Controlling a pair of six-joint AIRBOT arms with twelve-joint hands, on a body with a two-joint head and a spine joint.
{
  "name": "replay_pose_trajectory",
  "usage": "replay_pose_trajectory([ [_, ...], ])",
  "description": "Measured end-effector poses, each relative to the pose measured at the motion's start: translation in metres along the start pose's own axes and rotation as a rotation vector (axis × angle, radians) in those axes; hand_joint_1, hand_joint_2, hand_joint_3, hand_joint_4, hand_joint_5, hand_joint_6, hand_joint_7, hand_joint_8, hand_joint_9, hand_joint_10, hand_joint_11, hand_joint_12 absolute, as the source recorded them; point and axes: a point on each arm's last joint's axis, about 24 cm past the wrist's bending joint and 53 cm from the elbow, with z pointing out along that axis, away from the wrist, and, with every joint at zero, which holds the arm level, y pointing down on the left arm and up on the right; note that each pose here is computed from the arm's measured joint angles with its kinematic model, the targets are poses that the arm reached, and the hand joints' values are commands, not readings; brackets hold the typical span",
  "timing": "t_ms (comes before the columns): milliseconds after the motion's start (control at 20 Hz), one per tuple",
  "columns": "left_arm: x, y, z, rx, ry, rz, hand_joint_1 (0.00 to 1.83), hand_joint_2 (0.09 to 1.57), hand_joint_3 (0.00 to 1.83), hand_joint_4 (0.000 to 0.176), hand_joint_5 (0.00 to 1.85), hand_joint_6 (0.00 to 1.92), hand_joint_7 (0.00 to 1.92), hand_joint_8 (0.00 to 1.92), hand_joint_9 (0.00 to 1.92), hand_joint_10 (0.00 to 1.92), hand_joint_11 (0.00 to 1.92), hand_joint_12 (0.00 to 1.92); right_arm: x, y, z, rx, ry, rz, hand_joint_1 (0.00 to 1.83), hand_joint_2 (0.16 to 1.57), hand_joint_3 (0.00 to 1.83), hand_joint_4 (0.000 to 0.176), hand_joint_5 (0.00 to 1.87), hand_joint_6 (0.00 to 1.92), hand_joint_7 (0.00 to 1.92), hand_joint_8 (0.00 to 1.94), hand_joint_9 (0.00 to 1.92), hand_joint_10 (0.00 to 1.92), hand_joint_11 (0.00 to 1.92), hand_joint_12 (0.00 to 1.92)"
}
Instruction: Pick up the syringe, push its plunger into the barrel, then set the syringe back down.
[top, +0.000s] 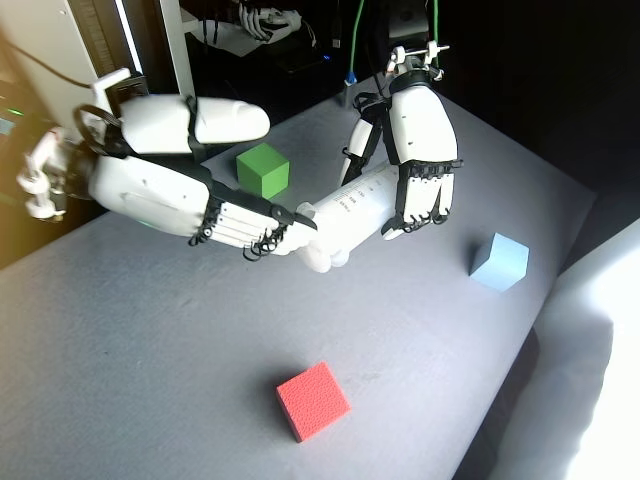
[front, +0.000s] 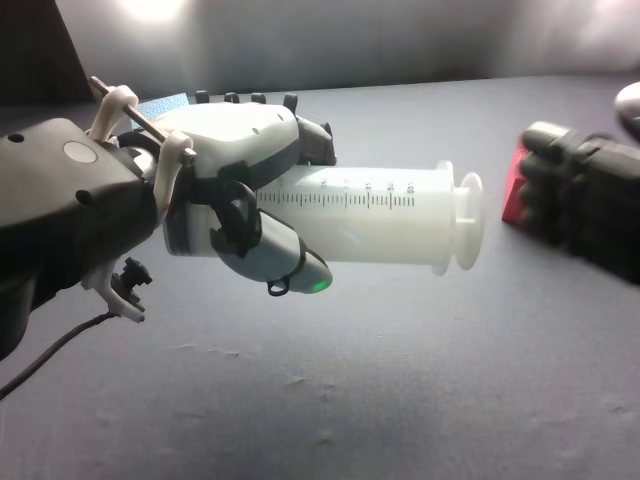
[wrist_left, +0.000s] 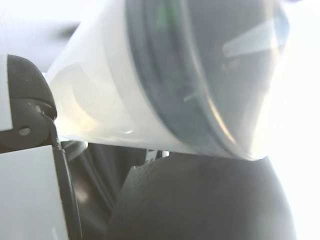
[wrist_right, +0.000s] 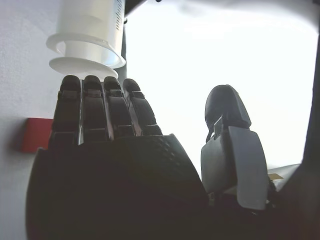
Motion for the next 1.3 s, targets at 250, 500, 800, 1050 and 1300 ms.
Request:
replay_pose_trajectory([
  [250,0.019,0.014,-0.003,-0.011,0.042,0.005,1.33,1.24,0.0,0.0,0.75,1.14,0.76,1.41,0.62,1.6,0.31,1.47,-0.03,0.031,-0.01,-0.122,-0.124,-0.153,0.0,1.15,0.0,0.0,0.0,0.0,0.0,0.0,0.0,0.0,0.0,0.0],
  [500,0.046,0.032,-0.005,-0.029,0.085,-0.013,1.33,1.24,0.0,0.0,0.74,1.15,0.77,1.42,0.63,1.59,0.33,1.44,-0.047,0.019,-0.013,-0.06,-0.165,-0.335,0.0,1.15,0.0,0.0,0.0,0.0,0.0,0.0,0.0,0.0,0.0,0.0],
  [800,0.073,0.047,-0.006,-0.047,0.121,-0.037,1.33,1.24,0.0,0.0,0.73,1.19,0.77,1.4,0.63,1.58,0.33,1.42,-0.057,0.012,-0.013,-0.002,-0.19,-0.496,0.0,1.15,0.0,0.0,0.0,0.0,0.0,0.0,0.0,0.0,0.0,0.0],
  [1050,0.072,0.052,0.001,-0.044,0.114,-0.028,1.32,1.24,0.0,0.0,0.72,1.23,0.78,1.38,0.64,1.57,0.33,1.4,-0.044,0.008,-0.01,-0.003,-0.139,-0.491,0.0,1.15,0.0,0.0,0.0,0.0,0.0,0.0,0.0,0.0,0.0,0.0],
  [1300,0.071,0.058,0.006,-0.05,0.104,-0.03,1.15,1.24,0.0,0.016,0.72,1.33,0.78,1.35,0.76,0.71,0.35,1.34,-0.032,0.008,-0.008,-0.023,-0.094,-0.51,0.0,1.15,0.0,0.0,0.0,0.0,0.0,0.0,0.0,0.0,0.0,0.0],
])
